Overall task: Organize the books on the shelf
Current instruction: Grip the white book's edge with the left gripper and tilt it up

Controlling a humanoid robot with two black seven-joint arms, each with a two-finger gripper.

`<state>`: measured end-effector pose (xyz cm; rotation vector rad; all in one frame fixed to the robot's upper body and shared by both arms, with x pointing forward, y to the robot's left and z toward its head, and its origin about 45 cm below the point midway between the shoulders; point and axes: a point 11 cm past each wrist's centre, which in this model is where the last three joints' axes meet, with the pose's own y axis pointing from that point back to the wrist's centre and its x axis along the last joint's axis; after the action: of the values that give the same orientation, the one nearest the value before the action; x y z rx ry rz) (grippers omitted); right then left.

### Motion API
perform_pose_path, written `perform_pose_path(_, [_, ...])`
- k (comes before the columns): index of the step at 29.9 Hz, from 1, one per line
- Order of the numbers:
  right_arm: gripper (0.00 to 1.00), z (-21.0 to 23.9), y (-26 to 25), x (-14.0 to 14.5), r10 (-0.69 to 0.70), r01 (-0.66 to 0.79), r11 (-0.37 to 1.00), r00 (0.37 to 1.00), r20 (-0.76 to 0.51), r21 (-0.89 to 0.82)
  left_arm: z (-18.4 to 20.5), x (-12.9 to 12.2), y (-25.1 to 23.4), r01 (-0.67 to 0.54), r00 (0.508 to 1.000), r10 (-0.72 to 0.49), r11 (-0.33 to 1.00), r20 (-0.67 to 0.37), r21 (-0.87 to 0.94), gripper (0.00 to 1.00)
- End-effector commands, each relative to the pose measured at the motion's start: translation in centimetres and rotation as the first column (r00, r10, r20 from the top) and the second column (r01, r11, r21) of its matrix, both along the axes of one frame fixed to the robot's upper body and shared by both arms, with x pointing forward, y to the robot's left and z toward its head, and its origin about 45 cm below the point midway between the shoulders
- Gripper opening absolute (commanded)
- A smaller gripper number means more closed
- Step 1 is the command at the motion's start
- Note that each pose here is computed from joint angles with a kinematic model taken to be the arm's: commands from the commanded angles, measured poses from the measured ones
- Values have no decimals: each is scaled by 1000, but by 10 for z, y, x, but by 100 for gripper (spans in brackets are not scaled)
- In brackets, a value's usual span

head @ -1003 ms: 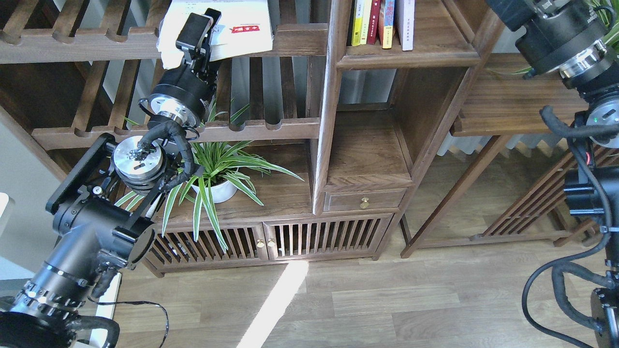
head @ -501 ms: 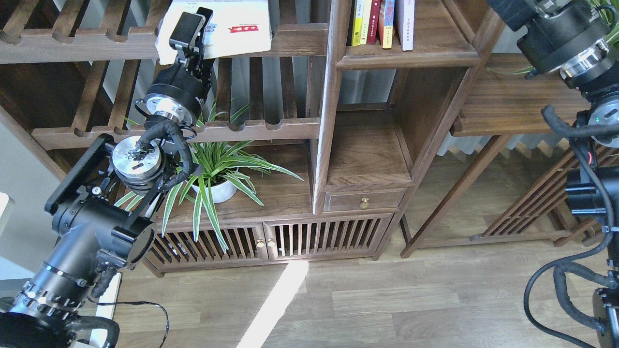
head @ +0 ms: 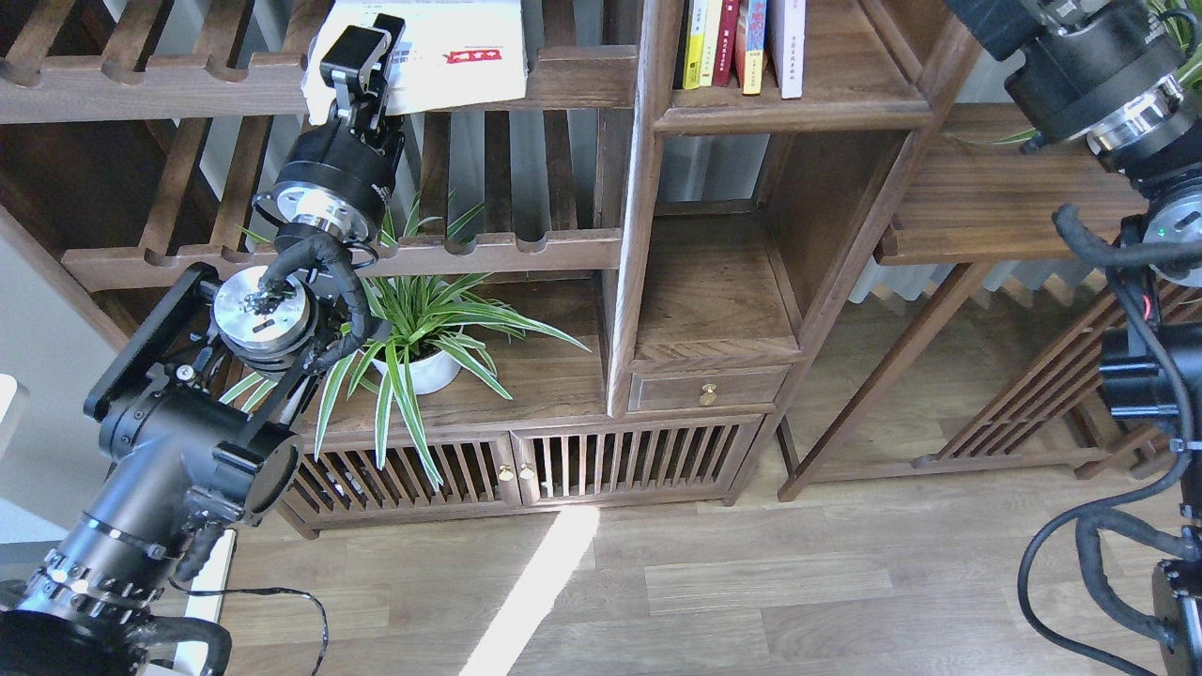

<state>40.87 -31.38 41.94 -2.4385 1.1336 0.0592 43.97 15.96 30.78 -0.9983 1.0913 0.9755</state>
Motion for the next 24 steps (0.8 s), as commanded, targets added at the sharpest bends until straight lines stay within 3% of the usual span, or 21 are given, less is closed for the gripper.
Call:
perform_pose_path(1, [97, 1, 0, 0, 0, 0, 1000, 1000, 1, 0, 1, 0, 0, 0, 1000, 0, 1000, 2, -1, 44])
perform_pose_path(12, [97, 1, 0, 0, 0, 0, 1000, 1000, 1, -2, 2, 1, 6, -33, 999, 34, 999, 23, -21, 32])
perform_pose_path(17, [97, -4, -1, 0, -1, 1, 1000, 1000, -13, -7, 7, -5, 2, 5, 993, 2, 998, 122, -59, 10])
perform_pose_path(24, [97, -7, 0, 0, 1, -1, 1000, 1000, -19, -6, -3, -15, 3, 22, 990, -10, 996, 141, -82, 7])
